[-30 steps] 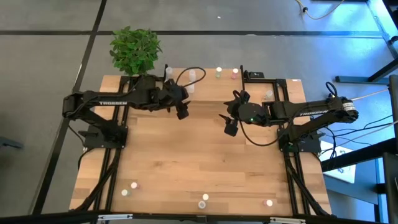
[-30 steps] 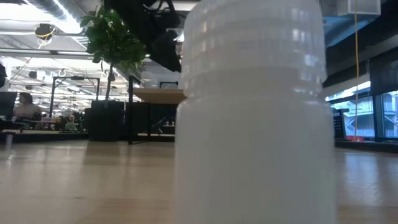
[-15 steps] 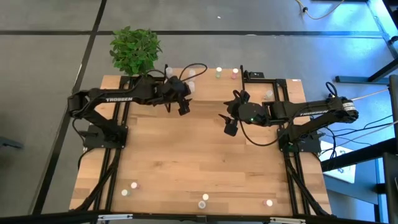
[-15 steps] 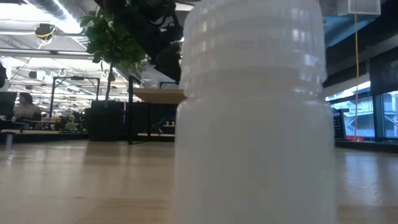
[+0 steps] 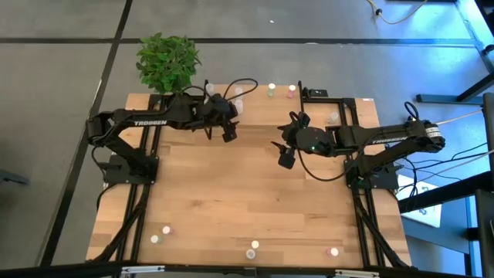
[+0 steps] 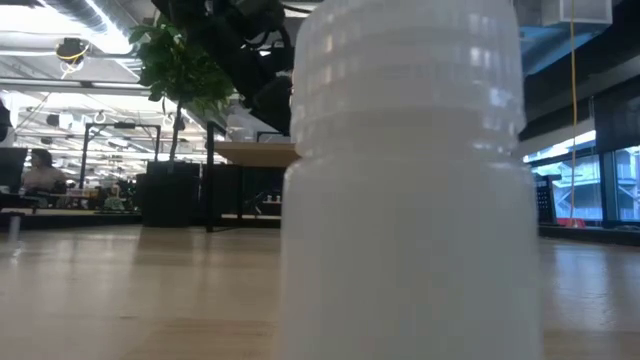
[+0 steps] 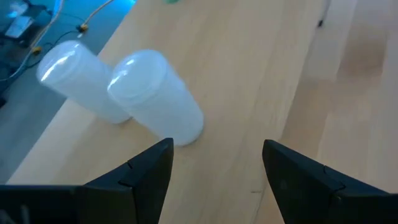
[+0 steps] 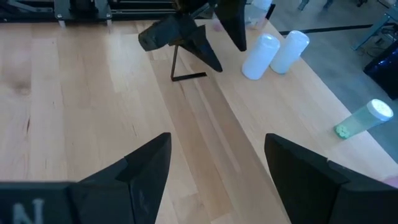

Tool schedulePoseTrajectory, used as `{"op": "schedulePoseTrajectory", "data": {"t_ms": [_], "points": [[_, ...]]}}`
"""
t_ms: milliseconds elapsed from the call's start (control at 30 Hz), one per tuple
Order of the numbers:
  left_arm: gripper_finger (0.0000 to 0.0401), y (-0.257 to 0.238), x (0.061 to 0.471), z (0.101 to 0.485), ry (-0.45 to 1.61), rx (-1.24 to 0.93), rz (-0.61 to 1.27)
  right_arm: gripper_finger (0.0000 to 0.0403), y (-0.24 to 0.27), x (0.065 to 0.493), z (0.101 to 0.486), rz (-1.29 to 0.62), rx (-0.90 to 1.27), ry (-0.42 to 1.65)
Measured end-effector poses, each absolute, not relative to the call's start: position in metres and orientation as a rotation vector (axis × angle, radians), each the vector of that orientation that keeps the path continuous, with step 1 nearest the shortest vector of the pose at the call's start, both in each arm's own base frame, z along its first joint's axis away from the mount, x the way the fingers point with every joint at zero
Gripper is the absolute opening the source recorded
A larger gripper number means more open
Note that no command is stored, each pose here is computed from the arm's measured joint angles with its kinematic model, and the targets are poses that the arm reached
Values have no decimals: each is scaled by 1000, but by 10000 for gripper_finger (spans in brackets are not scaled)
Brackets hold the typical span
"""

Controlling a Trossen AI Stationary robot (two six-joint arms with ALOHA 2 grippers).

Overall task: Pick and place medicine bottles onto shelf by color
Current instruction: Put the top white pill bottle on the shelf aligned with the other white pill bottle, then put the right green pill bottle on the shelf aligned with the other green pill bottle

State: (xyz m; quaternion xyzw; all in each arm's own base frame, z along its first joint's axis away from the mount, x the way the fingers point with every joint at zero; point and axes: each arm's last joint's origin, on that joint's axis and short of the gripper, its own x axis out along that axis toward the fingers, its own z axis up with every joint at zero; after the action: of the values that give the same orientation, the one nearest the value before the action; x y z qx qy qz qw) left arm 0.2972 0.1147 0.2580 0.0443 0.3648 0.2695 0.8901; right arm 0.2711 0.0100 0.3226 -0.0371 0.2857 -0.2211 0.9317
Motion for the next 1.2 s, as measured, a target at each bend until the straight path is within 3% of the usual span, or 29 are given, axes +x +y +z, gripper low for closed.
{"op": "schedulePoseTrajectory", "data": {"t_ms": [667, 1200], "points": [[241, 0, 271, 288, 774, 84, 353, 261, 10, 271, 323, -452, -76, 585], [241, -62, 248, 288, 759, 118, 408, 261, 10, 272, 324, -441, -64, 572]]}}
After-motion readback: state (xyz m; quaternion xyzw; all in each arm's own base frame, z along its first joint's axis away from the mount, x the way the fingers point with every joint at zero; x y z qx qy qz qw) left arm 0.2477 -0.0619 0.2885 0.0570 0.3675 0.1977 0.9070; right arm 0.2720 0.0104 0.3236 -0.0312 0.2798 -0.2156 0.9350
